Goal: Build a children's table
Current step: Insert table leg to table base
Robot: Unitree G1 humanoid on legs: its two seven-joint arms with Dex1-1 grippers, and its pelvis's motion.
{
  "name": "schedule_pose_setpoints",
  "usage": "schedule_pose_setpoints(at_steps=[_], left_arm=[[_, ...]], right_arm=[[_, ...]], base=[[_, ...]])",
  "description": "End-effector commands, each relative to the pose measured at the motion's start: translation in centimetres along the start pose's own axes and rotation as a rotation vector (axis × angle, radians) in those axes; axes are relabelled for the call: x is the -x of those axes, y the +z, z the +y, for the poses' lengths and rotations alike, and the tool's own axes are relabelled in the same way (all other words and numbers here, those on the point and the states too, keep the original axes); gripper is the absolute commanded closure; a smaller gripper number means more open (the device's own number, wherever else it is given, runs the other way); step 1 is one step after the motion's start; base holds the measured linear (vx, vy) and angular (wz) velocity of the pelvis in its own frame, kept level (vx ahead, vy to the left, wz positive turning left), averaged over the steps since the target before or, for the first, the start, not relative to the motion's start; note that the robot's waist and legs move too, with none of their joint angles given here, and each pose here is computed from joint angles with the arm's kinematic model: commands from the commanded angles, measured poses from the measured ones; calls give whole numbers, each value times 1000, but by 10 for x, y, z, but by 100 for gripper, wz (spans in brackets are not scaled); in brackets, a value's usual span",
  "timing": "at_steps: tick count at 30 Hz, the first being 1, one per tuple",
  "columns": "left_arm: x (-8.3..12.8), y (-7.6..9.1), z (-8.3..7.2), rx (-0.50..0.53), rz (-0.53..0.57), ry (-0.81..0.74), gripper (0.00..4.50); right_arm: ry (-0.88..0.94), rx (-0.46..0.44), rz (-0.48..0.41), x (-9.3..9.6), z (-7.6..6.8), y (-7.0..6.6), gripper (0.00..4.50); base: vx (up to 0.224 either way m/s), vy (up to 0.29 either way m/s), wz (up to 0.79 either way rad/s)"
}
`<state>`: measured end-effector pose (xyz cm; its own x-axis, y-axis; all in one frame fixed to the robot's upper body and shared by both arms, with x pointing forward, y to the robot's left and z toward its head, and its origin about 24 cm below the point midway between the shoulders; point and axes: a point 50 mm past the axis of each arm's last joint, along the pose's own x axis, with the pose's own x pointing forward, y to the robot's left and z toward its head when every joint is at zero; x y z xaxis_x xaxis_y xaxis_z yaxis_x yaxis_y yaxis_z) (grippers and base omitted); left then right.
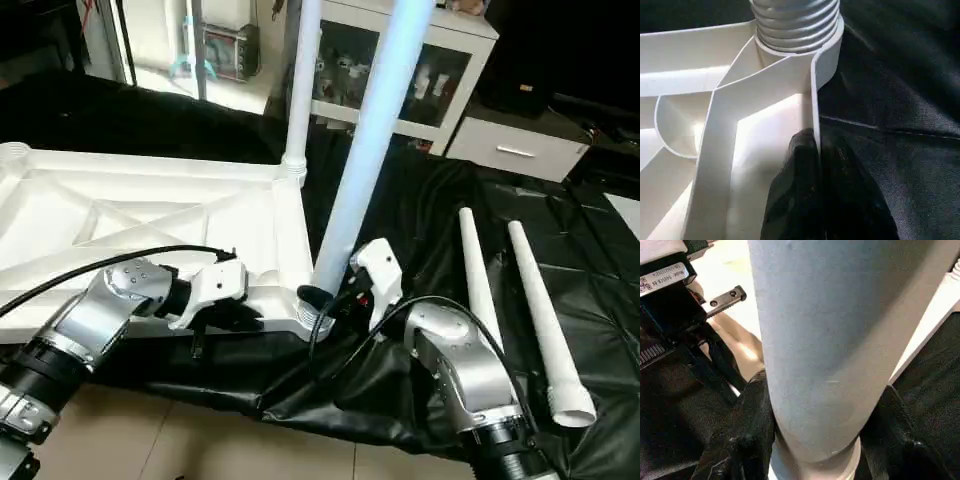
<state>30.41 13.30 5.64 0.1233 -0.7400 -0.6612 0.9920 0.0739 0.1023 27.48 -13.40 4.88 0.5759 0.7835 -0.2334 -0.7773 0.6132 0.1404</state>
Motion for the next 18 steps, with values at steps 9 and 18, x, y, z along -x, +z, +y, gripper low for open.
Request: schedule_pose_setpoints(at_steps=[9, 18], left_arm=[[-1, 2, 2, -12, 18, -6, 450], [-9, 19, 22, 118, -47, 171, 450]], right_arm=[[-121, -100, 238, 15, -13, -51, 261], [-540, -107, 240, -3, -44, -46, 261]], base=[[0, 0, 0], [0, 0, 0]])
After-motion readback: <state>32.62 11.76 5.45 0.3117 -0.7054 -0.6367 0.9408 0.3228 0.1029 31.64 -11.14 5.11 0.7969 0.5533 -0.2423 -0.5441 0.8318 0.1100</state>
